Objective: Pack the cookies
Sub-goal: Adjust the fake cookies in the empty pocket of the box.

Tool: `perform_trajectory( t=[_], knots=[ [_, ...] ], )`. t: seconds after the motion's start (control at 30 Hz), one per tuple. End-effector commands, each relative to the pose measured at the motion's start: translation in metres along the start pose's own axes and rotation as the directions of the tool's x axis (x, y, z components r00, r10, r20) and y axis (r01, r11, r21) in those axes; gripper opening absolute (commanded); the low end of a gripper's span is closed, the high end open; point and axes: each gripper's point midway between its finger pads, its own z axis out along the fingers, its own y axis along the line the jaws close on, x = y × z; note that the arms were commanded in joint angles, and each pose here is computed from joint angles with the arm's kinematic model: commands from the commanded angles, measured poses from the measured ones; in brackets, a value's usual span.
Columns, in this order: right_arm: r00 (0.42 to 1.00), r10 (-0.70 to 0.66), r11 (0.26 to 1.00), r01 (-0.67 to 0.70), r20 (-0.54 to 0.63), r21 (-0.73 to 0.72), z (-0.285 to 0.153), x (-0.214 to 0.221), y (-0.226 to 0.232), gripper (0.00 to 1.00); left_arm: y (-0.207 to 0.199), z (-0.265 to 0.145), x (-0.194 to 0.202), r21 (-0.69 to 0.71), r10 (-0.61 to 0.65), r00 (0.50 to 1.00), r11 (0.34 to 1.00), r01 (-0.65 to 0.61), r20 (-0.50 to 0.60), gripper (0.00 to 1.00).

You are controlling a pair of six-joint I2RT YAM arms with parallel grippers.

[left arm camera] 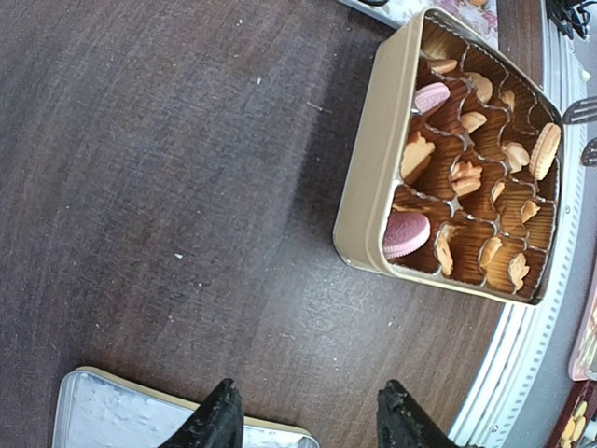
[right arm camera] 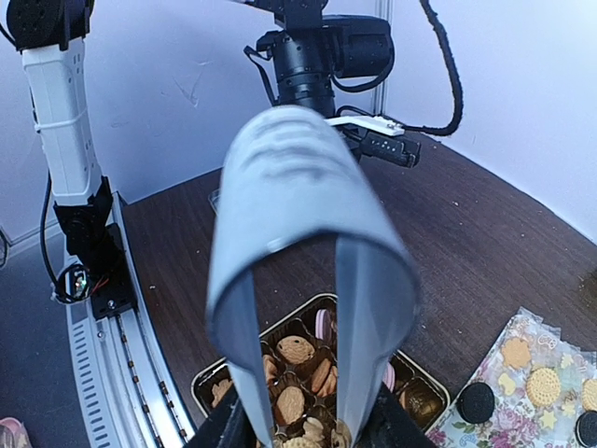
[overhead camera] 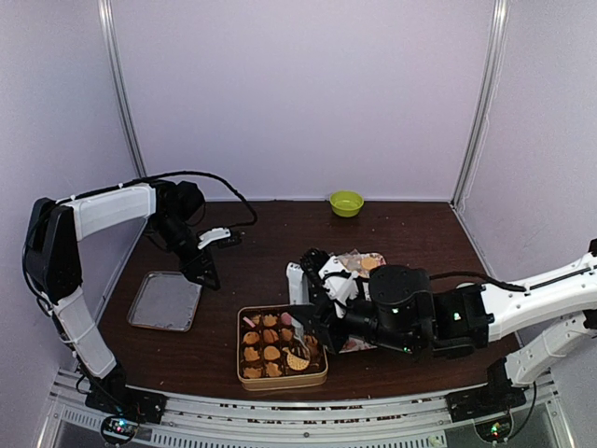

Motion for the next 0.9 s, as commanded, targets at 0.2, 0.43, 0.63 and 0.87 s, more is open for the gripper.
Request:
perform_trajectory(
  t=[0.2,0.43,0.63,0.87],
  knots=[
    [0.984,0.169,0.984,-0.165,0.057,-0.064,0.004,-0.004,-0.018,0.37,-0.005,-0.008,-0.005,0.005,0.011,1.0,1.0,-0.011,0.026,0.51],
    [0.974,0.223,0.971,-0.22,0.031,-0.091,0.012,0.009,-0.023,0.37,-0.005,-0.009,-0.006,0.003,0.013,1.0,1.0,-0.013,0.027,0.51],
    [0.971,0.24,0.965,-0.237,0.018,-0.114,0.014,0.014,-0.019,0.36,-0.004,-0.008,-0.005,0.008,0.01,1.0,1.0,-0.01,0.026,0.51],
    [0.969,0.245,0.963,-0.24,0.031,-0.122,0.011,0.011,-0.019,0.26,-0.006,-0.009,-0.005,0.01,0.014,1.0,1.0,-0.015,0.024,0.51]
  ],
)
